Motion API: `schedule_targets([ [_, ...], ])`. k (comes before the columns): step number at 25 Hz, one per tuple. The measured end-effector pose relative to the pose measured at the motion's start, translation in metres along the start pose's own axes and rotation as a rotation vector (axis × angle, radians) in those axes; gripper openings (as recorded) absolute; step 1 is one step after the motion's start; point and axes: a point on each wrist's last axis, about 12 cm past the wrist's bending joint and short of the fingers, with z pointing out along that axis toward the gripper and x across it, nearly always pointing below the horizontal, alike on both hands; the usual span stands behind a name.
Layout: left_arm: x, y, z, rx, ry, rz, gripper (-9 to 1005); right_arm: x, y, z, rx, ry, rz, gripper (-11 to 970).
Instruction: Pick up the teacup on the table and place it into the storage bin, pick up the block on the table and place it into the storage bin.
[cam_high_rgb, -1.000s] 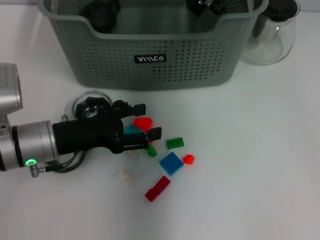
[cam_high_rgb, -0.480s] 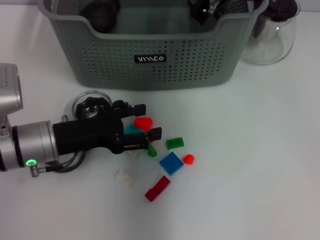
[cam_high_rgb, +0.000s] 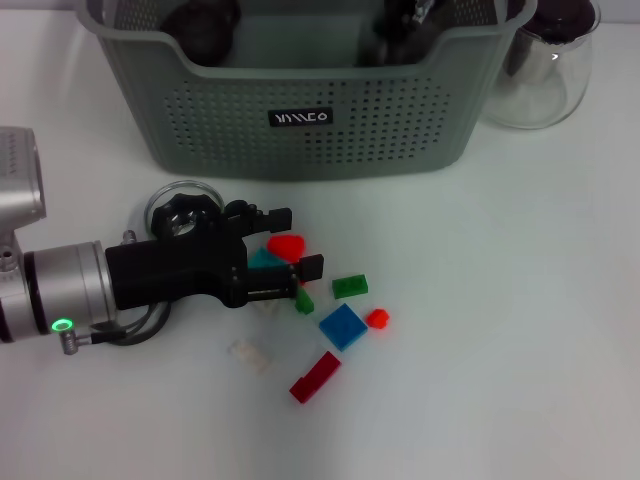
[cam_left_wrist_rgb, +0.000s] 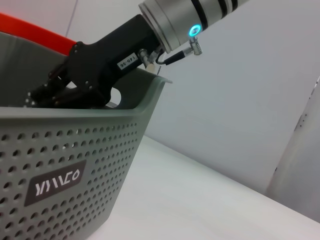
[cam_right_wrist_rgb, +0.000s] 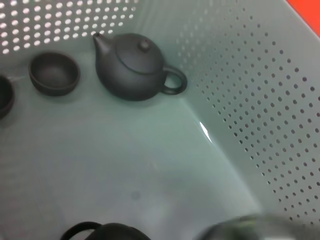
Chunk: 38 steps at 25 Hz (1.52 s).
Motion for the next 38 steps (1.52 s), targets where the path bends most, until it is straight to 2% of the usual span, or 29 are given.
schedule_targets([
  [3,0.0,0.0,0.0,0.0,0.0,0.0,842,-0.003,-0.001,-0.003,-0.002,-0.005,-0.005,218],
  [6,0.001,0.0,-0.001,-0.001,0.0,-0.001,842,-0.007,-0.003,-0.008,0.0,-0.016,-0.006,469],
  [11,0.001,-0.001,-0.002,0.001,-0.002,-0.005,842,-0.019,-0.011,-0.028,0.015,-0.073,0.002,476],
  [14,0.001,-0.001,-0.003,0.001,-0.002,-0.008,842,-0.035,-0.02,-0.067,0.016,-0.197,0.022,480],
  [15,0.001,-0.001,-0.003,0.002,-0.002,-0.008,842,-0.035,-0.02,-0.067,0.016,-0.197,0.022,481],
  [20,0.0,-0.001,-0.006,0.006,-0.007,-0.003,842,-0.035,-0.021,-0.12,-0.054,-0.385,0.065,527],
  [22,-0.002,-0.001,-0.008,0.004,-0.012,0.0,841,-0.027,-0.02,-0.133,-0.098,-0.435,0.079,556],
  [27,-0.008,0.002,-0.02,0.004,-0.019,0.013,841,0.004,-0.006,-0.148,-0.267,-0.521,0.077,746],
  [33,-0.024,0.011,-0.057,-0.049,0.046,0.045,841,0.058,0.017,-0.158,-0.525,-0.641,0.067,944],
  [38,-0.043,0.014,-0.097,-0.153,0.143,0.063,841,0.101,0.033,-0.153,-0.621,-0.654,0.054,945],
])
